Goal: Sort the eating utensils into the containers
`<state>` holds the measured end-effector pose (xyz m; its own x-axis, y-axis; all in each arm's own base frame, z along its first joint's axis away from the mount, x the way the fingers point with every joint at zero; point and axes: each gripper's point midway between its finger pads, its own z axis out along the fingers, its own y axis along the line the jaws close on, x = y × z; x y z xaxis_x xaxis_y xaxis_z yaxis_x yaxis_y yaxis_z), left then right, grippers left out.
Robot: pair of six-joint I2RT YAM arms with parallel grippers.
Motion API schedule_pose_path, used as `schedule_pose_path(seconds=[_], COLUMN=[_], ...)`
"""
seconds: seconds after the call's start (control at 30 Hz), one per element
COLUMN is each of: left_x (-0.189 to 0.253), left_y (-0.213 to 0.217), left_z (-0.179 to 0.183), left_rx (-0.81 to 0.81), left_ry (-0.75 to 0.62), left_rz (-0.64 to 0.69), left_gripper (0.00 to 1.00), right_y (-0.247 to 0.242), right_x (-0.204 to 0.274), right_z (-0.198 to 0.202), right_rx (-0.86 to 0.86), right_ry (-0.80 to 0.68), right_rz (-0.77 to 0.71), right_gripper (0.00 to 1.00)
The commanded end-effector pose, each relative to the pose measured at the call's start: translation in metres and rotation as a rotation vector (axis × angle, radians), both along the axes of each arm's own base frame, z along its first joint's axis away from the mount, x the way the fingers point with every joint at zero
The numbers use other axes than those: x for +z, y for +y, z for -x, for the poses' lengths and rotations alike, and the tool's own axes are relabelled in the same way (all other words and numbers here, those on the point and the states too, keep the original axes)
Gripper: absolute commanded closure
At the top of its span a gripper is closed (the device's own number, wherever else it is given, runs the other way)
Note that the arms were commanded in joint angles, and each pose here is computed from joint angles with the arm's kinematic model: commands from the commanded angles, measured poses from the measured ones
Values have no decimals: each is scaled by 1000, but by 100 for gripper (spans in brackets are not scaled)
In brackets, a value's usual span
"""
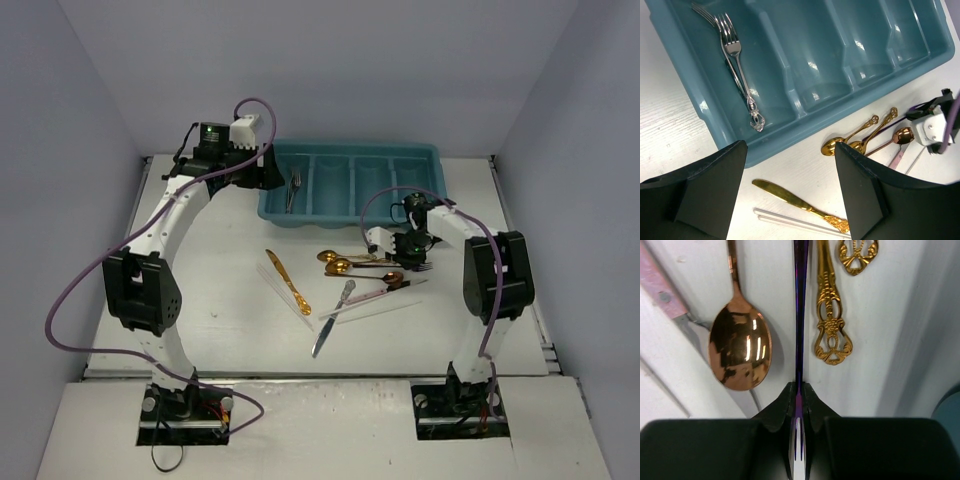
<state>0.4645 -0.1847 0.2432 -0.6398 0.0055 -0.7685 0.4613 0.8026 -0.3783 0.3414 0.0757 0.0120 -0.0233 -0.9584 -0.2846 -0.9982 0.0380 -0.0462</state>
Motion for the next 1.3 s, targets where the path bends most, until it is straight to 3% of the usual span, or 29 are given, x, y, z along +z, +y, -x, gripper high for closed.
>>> schedule_pose_path(seconds=[0.0,0.2,0.37,0.5,0.83,1.27], left_x=[62,72,84,71,7,-26], left_y=[4,-1,-30,-62,-131,-152], left_z=[-1,9,39,72,162,209], left_rx=[5,-29,-159,-271,-547,-687], left_ry=[-184,-169,-85,14,272,429], left_rz=[40,98,265,327,262,269], left_gripper=[31,31,31,31,31,38], right_y=[5,16,43,68,117,126], right_x=[68,134,172,187,198,199], right_z=[-3,-17,-10,1,23,25], right_rx=[60,106,247,358,593,631], right_ry=[-151,-344,-465,-515,-583,-598], right_rz=[-21,-71,-122,-142,-107,-78], right_gripper=[100,100,100,100,100,100])
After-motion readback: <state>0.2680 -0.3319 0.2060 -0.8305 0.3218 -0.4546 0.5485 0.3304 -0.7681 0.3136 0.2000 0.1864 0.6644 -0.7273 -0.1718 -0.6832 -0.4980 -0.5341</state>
